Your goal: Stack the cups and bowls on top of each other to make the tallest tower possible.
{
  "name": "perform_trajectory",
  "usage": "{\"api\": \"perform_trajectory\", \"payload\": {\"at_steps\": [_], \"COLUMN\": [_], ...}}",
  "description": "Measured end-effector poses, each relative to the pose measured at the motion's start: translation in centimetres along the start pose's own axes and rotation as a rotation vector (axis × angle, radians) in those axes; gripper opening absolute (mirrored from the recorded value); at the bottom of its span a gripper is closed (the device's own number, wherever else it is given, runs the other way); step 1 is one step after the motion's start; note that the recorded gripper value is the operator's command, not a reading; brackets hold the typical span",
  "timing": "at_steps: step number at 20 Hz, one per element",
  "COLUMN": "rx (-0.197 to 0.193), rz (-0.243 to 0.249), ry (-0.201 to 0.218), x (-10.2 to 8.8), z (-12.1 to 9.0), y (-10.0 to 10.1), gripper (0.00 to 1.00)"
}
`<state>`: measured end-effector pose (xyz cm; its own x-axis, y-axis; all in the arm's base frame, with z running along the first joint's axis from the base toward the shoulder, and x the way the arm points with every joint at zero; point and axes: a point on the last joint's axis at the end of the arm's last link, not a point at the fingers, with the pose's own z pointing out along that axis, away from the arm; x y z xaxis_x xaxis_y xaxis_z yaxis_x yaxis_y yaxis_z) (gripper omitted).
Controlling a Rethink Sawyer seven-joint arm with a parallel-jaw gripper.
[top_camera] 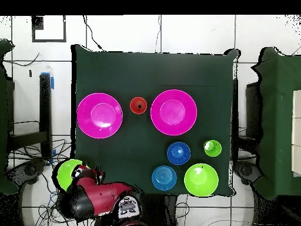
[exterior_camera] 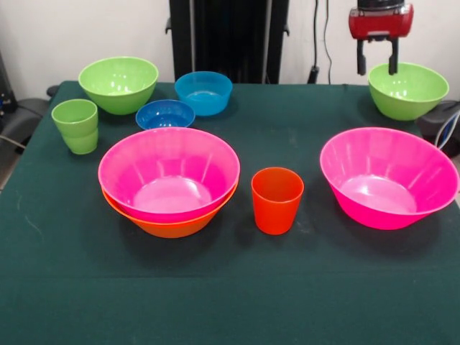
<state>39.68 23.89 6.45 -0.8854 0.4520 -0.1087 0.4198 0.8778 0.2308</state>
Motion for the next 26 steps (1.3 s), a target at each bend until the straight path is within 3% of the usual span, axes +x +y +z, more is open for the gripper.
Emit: {"api": "perform_trajectory", "payload": {"at_steps": [8, 19, 26], "rx": [0.004, 0.032, 0.030], "rz": [-0.003, 0.008, 0.018], "ry": [0.006, 0.071, 0.076], "x": [0.2, 3.2, 4.4], "z": [-0.2, 2.8, 4.2], "y": [0.0, -1.6, -2.4], "gripper": [1.00, 1.00, 1.00]}}
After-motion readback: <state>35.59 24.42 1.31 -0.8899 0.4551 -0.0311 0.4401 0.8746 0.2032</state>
